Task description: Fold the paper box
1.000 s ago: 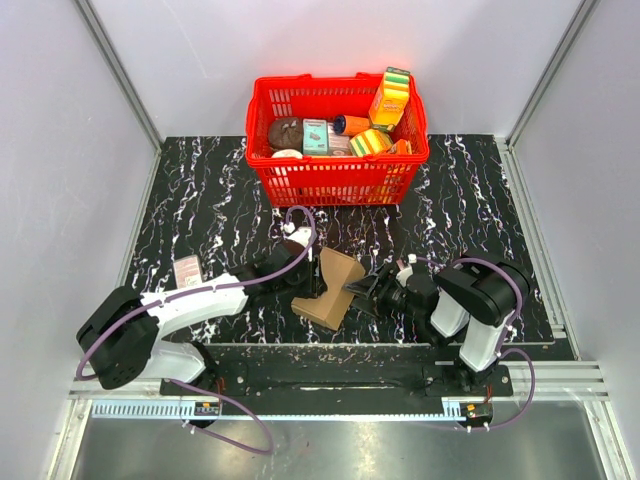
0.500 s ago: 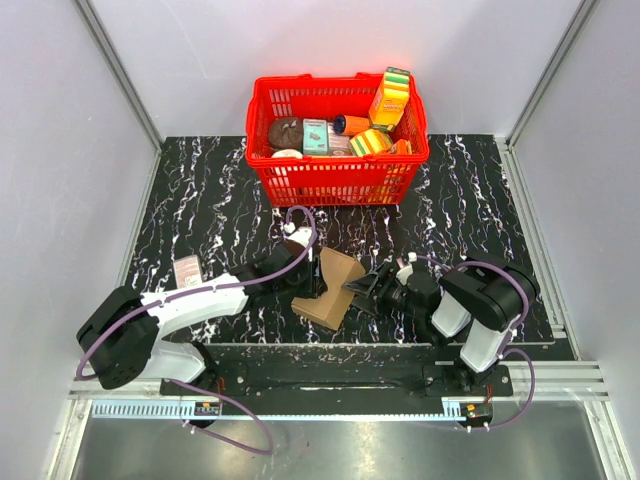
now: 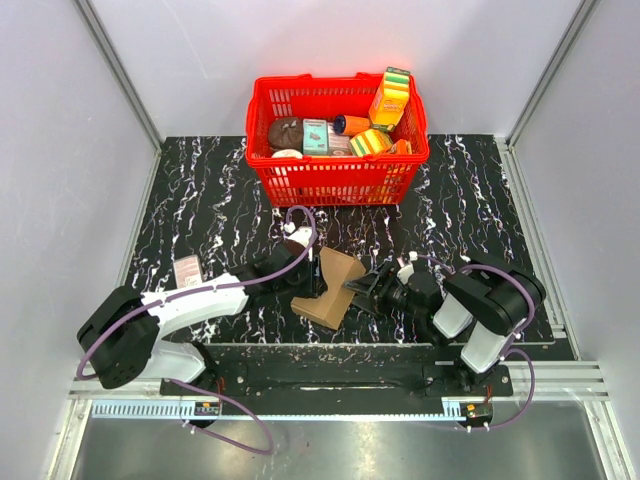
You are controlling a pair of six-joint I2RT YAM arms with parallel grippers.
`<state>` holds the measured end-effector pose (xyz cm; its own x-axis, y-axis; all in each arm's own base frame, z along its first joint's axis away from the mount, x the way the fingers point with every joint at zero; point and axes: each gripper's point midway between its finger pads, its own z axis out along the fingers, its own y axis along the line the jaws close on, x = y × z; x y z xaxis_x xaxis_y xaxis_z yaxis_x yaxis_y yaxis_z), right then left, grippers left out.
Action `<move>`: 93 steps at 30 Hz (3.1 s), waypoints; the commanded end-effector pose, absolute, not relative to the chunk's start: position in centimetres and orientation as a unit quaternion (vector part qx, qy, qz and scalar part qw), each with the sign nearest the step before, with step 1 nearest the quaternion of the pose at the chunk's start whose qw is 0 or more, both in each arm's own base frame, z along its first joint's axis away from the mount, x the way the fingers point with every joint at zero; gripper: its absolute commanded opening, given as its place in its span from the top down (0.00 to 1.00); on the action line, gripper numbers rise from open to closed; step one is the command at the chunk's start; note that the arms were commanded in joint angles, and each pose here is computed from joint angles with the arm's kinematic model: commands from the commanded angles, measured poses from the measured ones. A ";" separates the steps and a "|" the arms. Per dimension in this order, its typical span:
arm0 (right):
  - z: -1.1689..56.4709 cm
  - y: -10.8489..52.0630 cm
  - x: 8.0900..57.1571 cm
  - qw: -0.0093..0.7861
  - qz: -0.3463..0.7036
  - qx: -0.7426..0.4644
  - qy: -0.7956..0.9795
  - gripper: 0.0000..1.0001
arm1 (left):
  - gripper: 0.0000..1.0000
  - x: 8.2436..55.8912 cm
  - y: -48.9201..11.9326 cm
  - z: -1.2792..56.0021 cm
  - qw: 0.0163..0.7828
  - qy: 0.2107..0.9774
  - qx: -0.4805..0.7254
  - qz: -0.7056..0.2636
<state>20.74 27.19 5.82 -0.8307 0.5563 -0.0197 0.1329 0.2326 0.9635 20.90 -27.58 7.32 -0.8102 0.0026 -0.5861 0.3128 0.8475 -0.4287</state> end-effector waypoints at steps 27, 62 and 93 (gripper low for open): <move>9.0 26.2 20.9 0.241 0.611 0.216 0.722 0.22 | 0.61 20.8 -28.2 7.3 0.297 0.910 0.095 -0.272; 11.1 18.5 31.8 0.341 0.246 0.129 0.898 1.00 | 0.61 20.8 -28.1 7.6 0.297 0.910 0.105 -0.269; 3.9 22.8 31.1 0.215 0.302 0.045 0.928 1.00 | 0.63 20.6 -29.2 7.2 0.285 0.907 0.132 -0.279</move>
